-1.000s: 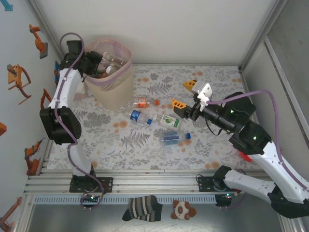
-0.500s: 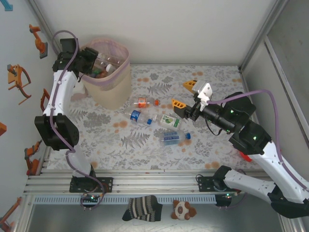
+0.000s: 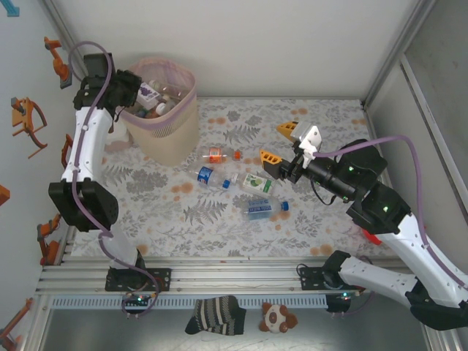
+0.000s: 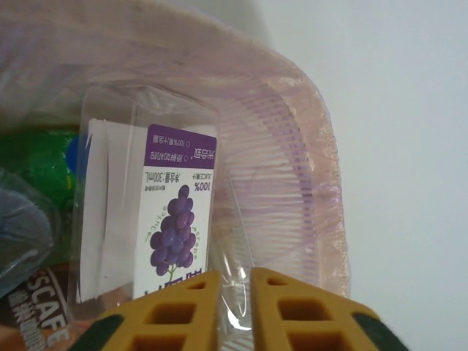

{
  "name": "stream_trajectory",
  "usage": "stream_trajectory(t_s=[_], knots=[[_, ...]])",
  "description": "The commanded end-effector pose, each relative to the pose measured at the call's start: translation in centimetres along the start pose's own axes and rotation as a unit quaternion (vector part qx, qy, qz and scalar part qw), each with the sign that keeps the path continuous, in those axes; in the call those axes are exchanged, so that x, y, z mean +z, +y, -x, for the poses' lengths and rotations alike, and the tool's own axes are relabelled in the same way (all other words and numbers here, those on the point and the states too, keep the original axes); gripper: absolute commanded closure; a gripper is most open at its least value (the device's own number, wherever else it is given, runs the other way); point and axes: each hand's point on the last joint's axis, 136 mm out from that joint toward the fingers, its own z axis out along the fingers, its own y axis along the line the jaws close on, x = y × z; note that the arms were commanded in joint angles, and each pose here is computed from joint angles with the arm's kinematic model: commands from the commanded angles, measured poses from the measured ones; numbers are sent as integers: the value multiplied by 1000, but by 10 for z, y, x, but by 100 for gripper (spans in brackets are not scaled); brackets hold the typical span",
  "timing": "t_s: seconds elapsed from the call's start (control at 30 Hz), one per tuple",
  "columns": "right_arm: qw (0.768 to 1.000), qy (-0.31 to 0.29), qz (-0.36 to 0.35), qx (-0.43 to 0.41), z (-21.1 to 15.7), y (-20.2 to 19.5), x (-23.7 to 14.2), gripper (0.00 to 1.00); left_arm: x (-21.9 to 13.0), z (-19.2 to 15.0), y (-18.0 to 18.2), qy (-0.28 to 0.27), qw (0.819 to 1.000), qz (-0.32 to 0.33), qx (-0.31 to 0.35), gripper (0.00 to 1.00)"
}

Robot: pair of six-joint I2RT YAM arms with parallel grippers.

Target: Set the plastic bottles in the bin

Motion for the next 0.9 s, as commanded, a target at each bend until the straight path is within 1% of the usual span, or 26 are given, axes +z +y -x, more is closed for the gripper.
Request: stream_trajectory(t_s=[0.0,0.07,0.1,0.33,0.57,0.7,0.8,0.87], knots=[[1000,-21,0,1,11,0,-5,33,14,-8,-13,24,999,-16,14,93],[1000,-21,-1,1,12,0,-5,33,26,-10,-10,34,999,-7,20,99],[1000,-20,-1,1,12,-1,-6,33,30,-10,-7,36,999,0,24,100],[1000,-19,-6,2,9,-1,-8,33,69,-20,35,63,996,57,25,100],[1000,-17,-8,1,9,-2,-8,33,91,-32,68,77,993,90,19,100],[1000,-17,-9,1,10,-2,-9,33,99,-35,68,87,993,82,17,100],[1000,-16,-8,2,9,-2,-8,33,102,-35,58,90,993,67,22,100],[1000,-17,-8,4,9,-2,-9,33,98,-32,48,85,994,55,32,100]])
